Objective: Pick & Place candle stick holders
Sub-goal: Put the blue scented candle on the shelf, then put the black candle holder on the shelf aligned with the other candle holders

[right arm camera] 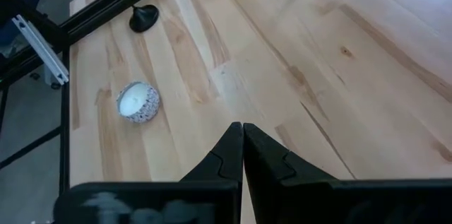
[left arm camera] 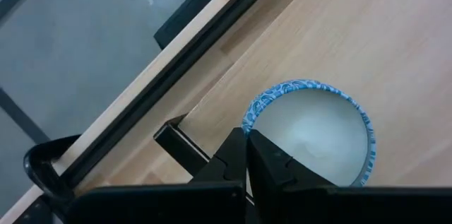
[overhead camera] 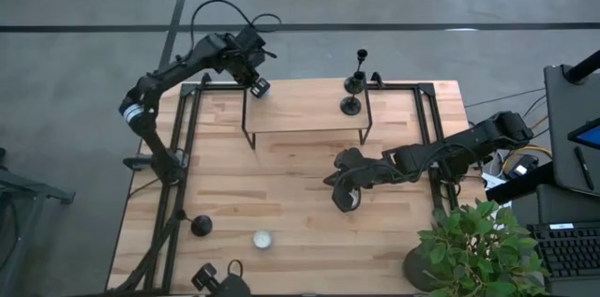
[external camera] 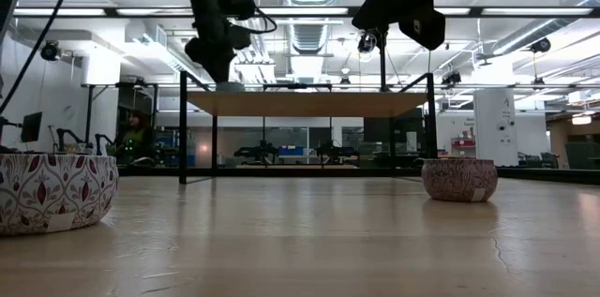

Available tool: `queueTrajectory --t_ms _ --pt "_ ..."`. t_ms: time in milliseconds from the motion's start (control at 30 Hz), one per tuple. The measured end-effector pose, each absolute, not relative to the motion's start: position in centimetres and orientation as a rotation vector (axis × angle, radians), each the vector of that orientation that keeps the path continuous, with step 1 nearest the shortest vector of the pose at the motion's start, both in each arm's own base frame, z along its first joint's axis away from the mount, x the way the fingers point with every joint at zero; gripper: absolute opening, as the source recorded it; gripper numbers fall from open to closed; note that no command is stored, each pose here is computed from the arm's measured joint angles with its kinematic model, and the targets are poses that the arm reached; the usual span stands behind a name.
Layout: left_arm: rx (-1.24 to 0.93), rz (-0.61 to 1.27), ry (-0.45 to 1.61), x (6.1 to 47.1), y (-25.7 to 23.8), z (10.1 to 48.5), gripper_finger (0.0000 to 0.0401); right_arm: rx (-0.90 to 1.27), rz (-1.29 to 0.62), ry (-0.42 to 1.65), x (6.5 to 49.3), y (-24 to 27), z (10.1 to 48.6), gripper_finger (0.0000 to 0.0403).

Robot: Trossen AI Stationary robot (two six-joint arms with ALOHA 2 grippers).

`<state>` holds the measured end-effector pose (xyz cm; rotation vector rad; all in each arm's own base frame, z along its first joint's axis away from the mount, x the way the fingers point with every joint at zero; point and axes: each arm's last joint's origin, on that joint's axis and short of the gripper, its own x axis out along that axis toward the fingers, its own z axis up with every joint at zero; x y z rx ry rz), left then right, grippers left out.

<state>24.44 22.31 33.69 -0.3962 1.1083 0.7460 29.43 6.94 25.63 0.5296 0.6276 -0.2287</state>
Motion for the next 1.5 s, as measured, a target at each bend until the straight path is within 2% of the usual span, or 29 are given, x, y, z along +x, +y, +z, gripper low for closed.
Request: queueTrajectory --t_ms 267,600,733,867,1067,1233,1367,1500 --pt "-0.387 0.757 1.106 24.5 22.4 33.6 0.0009 0.509 -0.239 0.622 29.4 6.9 25.6 0.0008" --pt "-0.411 0.771 1.096 24.5 22.3 33.7 0.0046 0.491 -0.235 0.623 29.4 6.9 25.6 0.0008" --pt "-0.434 0.742 1.098 23.5 21.2 35.1 0.0061 0.492 -0.235 0.623 29.4 6.9 25.6 0.0008" --pt "-0.448 0.674 1.070 21.5 17.9 37.8 0.0066 0.493 -0.235 0.623 29.4 6.9 25.6 0.0008" --pt "-0.369 0.549 1.023 17.4 10.3 41.9 0.0067 0.482 -0.232 0.625 29.4 6.9 25.6 0.0008" --pt "-0.372 0.432 0.991 14.6 5.0 43.5 0.0070 0.457 -0.224 0.627 29.4 6.9 25.6 0.0008" --pt "-0.392 0.306 0.956 12.3 2.0 44.2 0.0099 0.440 -0.218 0.629 29.4 6.9 25.6 0.0008" --pt "-0.450 0.167 0.943 10.8 -0.2 44.5 0.0151 0.433 -0.216 0.631 29.4 6.9 25.6 0.0008"
